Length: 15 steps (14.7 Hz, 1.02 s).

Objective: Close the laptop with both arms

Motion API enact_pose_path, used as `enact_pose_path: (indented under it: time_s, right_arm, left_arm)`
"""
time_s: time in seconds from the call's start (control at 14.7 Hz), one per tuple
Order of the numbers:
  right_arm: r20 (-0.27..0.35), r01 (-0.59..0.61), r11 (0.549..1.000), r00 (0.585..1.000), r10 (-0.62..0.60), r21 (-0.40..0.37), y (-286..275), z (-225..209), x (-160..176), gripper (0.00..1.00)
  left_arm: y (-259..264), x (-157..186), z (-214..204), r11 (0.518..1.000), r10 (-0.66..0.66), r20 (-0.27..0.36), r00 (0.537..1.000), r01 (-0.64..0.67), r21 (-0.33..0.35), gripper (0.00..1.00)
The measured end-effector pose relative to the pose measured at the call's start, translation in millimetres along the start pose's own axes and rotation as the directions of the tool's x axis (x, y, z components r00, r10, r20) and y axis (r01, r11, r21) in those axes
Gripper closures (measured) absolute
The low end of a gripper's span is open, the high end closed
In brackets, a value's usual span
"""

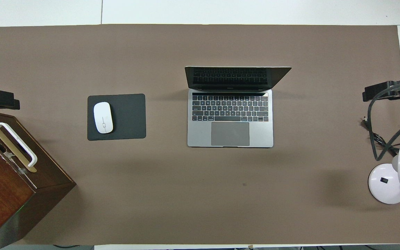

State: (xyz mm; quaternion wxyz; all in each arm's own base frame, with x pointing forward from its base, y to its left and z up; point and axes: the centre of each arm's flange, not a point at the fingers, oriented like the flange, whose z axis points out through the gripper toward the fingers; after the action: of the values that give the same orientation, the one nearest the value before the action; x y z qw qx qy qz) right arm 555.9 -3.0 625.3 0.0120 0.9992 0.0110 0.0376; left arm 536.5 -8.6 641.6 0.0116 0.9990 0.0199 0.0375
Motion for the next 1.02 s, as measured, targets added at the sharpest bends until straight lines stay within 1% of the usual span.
enact_pose_path:
  time_s: [0.27,0.48,0.81,0.88,1.02]
  right_arm:
    - [-0.001,0.0,1.0,1.0,0.0,0.0,0,0,1,0.0]
    - [-0.012,0.0,1.0,1.0,0.0,0.001,1,-1,11,0.0]
    - [-0.025,0.005,1.0,1.0,-0.005,0.005,-1,6,43,0.0]
    - [-0.025,0.009,1.0,1.0,-0.008,0.006,-3,9,51,0.01]
    - [-0.032,0.015,1.0,0.999,-0.015,0.01,-6,18,70,0.0]
  left_arm:
    - [1,0,1,1.0,0.003,0.001,1.0,-0.003,0.0,0.0]
    - [6,0,1,1.0,0.01,-0.001,1.0,-0.01,0.0,0.0]
    - [14,0,0,1.0,0.026,-0.005,1.0,-0.026,0.0,0.0]
    - [16,0,0,1.0,0.027,-0.006,1.0,-0.027,-0.001,0.0]
    - [18,1,-1,1.0,0.018,-0.02,1.0,-0.018,-0.002,0.0]
